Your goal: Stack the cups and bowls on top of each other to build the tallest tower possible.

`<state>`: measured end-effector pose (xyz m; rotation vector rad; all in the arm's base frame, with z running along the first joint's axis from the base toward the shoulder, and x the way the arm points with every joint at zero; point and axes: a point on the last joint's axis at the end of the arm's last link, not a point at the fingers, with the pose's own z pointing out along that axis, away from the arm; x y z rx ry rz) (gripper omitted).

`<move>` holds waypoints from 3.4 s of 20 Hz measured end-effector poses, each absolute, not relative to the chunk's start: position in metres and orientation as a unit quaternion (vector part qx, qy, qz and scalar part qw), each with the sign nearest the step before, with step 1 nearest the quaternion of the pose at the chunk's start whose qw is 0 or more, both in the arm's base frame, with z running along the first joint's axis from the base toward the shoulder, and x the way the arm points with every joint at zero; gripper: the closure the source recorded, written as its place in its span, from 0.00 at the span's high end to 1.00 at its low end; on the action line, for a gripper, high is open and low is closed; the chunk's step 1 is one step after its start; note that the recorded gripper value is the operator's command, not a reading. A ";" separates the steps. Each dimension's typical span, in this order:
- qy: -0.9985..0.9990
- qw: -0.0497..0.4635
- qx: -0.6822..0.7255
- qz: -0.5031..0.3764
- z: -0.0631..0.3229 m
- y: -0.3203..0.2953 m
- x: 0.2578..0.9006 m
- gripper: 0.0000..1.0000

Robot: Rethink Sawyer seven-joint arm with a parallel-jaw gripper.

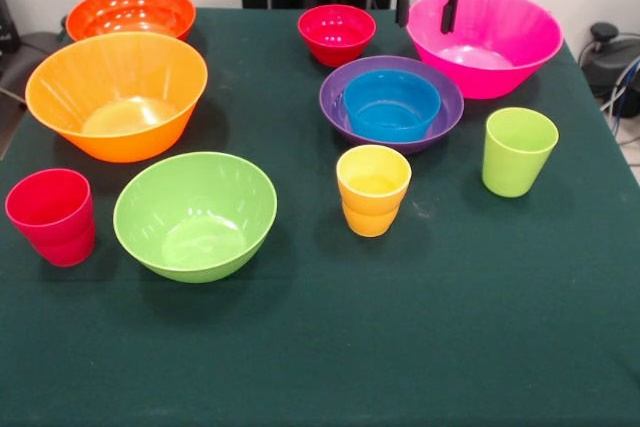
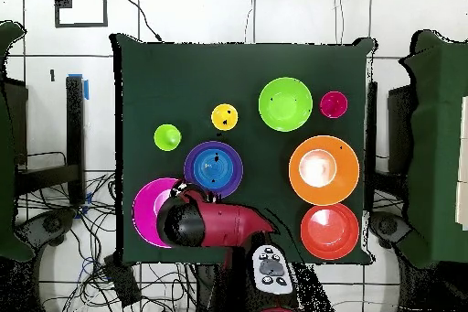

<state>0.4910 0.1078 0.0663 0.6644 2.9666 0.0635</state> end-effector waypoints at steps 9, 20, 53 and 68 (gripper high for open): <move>0.975 0.050 0.214 0.019 0.066 0.112 0.489 1.00; 0.976 0.051 0.212 0.016 0.066 0.112 0.488 1.00; 0.974 0.028 0.224 0.009 0.039 0.076 0.472 1.00; 0.977 0.021 0.211 0.016 0.010 0.073 0.452 1.00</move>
